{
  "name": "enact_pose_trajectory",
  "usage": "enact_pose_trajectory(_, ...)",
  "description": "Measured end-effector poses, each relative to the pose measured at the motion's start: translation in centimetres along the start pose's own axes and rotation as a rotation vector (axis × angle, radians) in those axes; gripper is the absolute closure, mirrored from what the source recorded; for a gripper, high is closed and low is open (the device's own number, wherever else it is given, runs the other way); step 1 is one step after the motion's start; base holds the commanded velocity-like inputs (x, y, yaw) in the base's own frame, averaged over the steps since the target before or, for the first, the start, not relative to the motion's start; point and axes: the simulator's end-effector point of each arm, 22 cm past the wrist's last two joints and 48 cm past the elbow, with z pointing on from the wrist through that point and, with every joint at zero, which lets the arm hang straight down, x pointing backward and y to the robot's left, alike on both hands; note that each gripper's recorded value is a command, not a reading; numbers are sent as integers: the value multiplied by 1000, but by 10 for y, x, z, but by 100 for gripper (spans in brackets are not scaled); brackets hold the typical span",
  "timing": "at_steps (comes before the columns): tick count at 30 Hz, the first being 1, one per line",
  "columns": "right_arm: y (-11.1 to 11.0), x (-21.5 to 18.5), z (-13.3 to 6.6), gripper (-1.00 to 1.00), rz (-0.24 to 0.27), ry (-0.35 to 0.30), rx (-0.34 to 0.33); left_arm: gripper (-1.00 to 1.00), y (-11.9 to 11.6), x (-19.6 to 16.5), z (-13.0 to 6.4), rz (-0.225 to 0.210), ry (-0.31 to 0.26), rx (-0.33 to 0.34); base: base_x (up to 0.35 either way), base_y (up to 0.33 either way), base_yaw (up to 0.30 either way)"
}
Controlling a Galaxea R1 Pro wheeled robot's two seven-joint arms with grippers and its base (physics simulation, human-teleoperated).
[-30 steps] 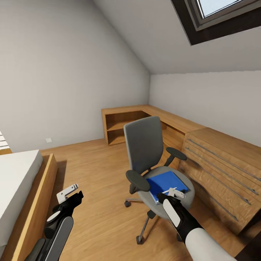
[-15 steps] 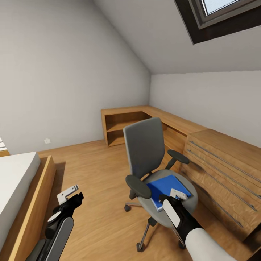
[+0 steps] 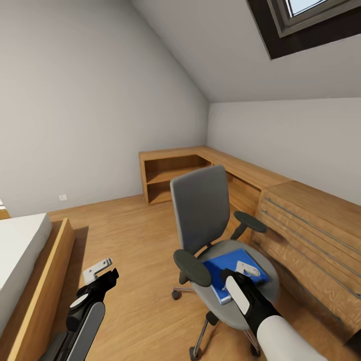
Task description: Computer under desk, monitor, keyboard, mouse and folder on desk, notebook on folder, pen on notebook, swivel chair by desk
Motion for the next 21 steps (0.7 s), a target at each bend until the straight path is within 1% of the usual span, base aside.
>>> enact_pose_trajectory(7,-1,2,1,-100,-2,4,3,-100,1,4,1,5,7,-4,130,0,0)
enact_pose_trajectory(16,-4,6,2,-100,-8,17,11,-100,-3,-3,-2,-6,-9,3,13,0,0)
enact_pose_trajectory(21,-11,16,4,-100,-17,39,35,-100,-3,-5,-3,-9,-13,4,1,0,0)
